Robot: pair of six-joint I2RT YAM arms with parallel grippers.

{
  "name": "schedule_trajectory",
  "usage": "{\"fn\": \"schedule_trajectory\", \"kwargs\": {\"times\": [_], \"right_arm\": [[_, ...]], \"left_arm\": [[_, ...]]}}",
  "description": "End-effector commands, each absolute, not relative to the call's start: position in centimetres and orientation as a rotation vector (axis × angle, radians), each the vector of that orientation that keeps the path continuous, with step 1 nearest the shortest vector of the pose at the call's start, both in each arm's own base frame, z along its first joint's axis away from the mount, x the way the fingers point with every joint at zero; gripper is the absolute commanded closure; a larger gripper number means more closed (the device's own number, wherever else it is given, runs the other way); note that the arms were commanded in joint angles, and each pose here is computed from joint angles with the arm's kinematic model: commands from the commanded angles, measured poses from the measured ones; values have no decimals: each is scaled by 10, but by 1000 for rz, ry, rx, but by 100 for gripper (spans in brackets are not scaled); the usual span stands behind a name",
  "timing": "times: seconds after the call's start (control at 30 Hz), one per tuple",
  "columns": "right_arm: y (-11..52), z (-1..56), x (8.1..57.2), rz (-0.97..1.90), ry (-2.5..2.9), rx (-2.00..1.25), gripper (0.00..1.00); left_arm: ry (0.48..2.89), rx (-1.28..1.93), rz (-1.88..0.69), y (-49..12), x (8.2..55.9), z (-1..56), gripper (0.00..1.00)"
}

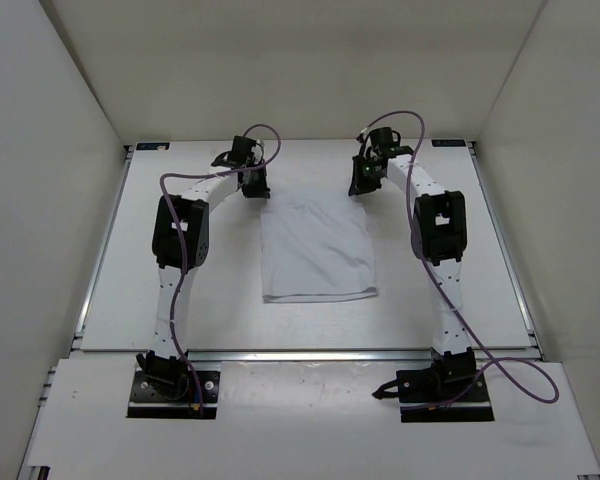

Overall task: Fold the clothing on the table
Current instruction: Fold the skirt

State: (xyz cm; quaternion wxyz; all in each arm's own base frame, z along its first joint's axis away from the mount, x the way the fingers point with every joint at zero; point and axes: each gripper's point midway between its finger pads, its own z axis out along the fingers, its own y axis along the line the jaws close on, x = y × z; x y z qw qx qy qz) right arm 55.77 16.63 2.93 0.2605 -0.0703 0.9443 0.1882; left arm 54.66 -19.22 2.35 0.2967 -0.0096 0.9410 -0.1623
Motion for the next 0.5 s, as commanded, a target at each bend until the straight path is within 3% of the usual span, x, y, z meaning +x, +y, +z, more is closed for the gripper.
{"fn": "schedule_trajectory", "kwargs": {"times": [0.0,0.2,0.33,0.4,0.47], "right_arm": [[158,70,575,514,2464,-183,100],[142,156,601,549,2269,-170,100],[130,283,610,504,2006,-191,100],[122,351,598,472,1870,-205,100],[113,417,571,402,1752,-213,100]], "left_arm": [[2507,-34,-445,-197,552,34,100],[2351,10,-558,-217,574,99,100],[2084,46,-605,-215,600,223,100],[1910,42,-628,-204,598,309,100],[1818,41,-624,-191,586,360,100]]}}
